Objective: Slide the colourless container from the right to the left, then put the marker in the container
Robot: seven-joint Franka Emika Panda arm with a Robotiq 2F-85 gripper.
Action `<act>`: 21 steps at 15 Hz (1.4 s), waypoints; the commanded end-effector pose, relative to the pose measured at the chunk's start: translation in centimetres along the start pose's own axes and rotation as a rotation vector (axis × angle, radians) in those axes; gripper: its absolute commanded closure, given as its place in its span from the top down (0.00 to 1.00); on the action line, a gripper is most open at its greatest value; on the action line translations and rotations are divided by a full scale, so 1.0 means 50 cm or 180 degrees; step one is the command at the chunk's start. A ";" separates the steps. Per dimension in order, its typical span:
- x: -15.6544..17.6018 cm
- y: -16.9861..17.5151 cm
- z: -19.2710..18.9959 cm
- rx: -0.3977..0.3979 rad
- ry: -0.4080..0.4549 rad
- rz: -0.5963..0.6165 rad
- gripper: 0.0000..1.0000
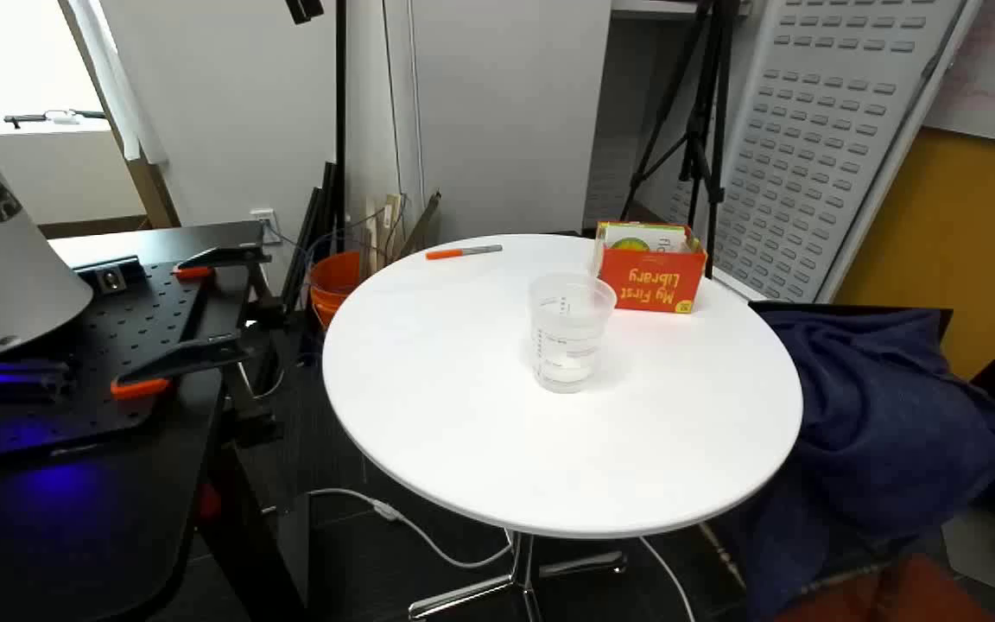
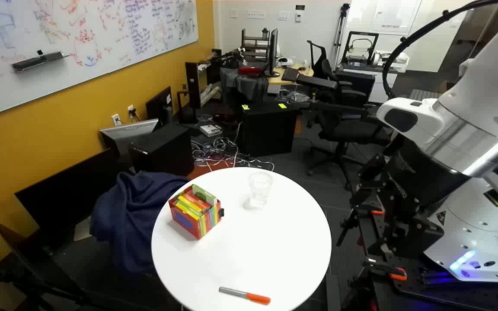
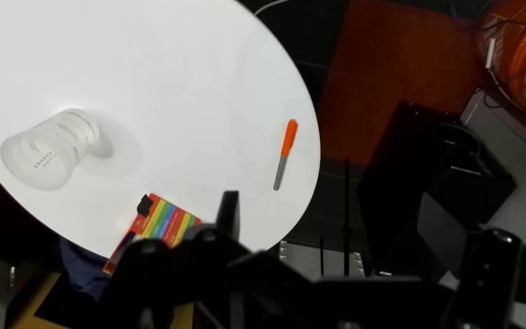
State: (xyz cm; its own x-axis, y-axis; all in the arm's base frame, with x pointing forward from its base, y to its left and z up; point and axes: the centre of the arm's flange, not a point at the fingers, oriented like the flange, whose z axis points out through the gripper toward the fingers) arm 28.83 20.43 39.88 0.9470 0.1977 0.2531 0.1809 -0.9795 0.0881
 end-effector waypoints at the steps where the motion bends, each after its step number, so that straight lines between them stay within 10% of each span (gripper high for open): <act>1: 0.000 0.000 0.001 -0.0001 -0.0004 0.0000 1.00; 11: 0.011 0.025 -0.014 -0.0096 0.0141 -0.0090 1.00; 21: 0.050 0.192 -0.055 -0.0334 0.0358 0.0082 1.00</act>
State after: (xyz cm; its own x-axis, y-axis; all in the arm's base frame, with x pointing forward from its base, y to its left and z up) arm 31.94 14.58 43.58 0.9238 0.1738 0.3411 0.1212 -0.9779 0.1701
